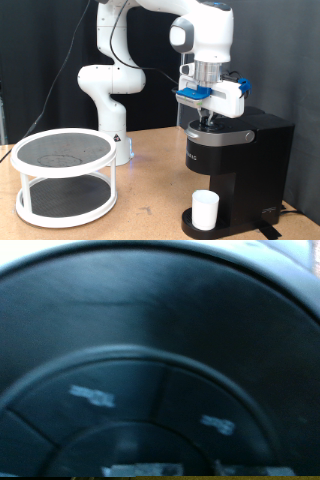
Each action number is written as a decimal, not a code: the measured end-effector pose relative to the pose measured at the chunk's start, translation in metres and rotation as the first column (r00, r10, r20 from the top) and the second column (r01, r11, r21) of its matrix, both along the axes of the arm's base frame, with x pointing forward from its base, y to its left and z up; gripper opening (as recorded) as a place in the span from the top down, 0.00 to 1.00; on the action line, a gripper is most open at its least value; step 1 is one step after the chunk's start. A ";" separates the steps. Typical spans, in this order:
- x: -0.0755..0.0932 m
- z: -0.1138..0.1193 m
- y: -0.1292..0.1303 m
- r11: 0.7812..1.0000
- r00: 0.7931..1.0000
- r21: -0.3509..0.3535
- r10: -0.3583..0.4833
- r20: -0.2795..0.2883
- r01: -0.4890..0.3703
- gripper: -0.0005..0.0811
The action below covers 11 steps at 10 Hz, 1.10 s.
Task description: Make a cup of coffee with the keurig machine
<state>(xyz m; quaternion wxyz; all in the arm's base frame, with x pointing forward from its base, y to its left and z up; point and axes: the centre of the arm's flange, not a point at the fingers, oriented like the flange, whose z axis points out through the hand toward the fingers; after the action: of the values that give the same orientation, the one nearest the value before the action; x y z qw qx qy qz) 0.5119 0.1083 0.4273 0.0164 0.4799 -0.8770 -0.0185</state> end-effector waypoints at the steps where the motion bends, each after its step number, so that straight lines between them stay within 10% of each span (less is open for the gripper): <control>1: 0.002 0.000 0.000 1.000 0.999 0.011 -0.004 -0.040 0.004 0.99; 11: 0.034 -0.003 -0.019 0.994 0.977 0.095 -0.028 -0.211 0.049 0.99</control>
<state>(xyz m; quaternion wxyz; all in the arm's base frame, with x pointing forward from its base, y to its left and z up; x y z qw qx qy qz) 0.5464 0.0889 0.4239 0.0843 0.4586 -0.8774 -0.1131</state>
